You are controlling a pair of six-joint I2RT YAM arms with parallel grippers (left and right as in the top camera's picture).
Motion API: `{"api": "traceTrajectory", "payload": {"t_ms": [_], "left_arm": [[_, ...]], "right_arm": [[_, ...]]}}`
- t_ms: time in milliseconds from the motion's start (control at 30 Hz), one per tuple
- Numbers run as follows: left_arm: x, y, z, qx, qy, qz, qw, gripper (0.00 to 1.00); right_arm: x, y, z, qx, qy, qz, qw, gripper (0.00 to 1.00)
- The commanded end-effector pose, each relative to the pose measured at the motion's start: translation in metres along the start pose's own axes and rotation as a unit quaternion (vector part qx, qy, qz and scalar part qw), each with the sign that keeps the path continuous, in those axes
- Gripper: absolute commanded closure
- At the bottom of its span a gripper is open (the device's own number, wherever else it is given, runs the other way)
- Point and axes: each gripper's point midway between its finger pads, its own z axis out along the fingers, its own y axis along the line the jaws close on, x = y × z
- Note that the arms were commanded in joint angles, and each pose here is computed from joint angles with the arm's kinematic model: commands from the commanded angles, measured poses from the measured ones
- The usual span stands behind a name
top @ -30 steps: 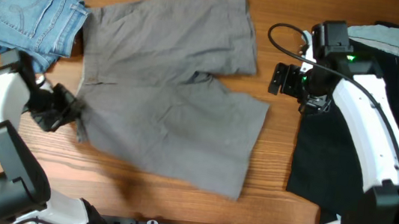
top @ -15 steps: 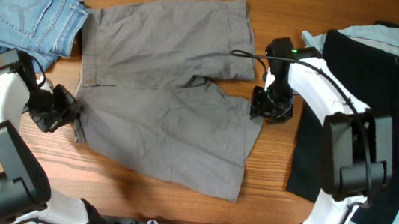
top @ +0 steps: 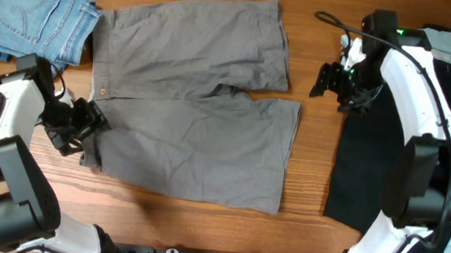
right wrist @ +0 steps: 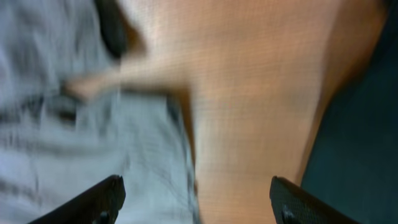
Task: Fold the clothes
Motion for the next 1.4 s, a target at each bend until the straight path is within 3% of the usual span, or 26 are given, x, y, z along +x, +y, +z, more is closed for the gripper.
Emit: {"api": "traceTrajectory", "payload": {"t_ms": [0,100,233,400,533,733,1067,1133,1367], "left_arm": [[-0.003,-0.005,-0.003,0.009,-0.009,0.015,1.0,0.36],[-0.003,-0.005,-0.003,0.009,-0.009,0.015,1.0,0.38],[-0.002,-0.005,-0.003,0.009,-0.008,0.014,1.0,0.31],[-0.002,-0.005,-0.003,0.009,-0.007,0.014,1.0,0.26],[-0.002,-0.005,-0.003,0.009,-0.007,0.014,1.0,0.23],[-0.002,-0.005,-0.003,0.009,-0.007,0.014,1.0,0.24],[0.005,-0.004,-0.009,0.008,-0.004,0.013,1.0,0.25],[0.007,-0.006,-0.015,0.012,-0.009,0.015,1.0,0.25],[0.016,-0.008,-0.036,0.016,-0.025,0.033,0.999,0.25]], "right_arm": [[0.034,0.034,-0.014,-0.018,0.029,-0.061,0.998,0.21],[0.07,0.046,-0.011,0.011,0.059,-0.066,0.996,0.2],[0.139,0.053,0.016,0.053,0.114,-0.074,0.989,0.18],[0.224,0.029,0.064,0.096,0.192,-0.039,0.976,0.15],[0.264,0.013,0.095,0.098,0.235,0.021,0.967,0.18],[0.254,0.016,0.119,0.071,0.2,0.032,0.977,0.26],[0.213,0.008,0.124,0.059,0.132,0.039,0.989,0.28],[0.204,0.003,0.122,0.057,0.124,0.049,0.989,0.35],[0.196,0.002,0.123,0.049,0.113,0.035,0.992,0.9]]}}
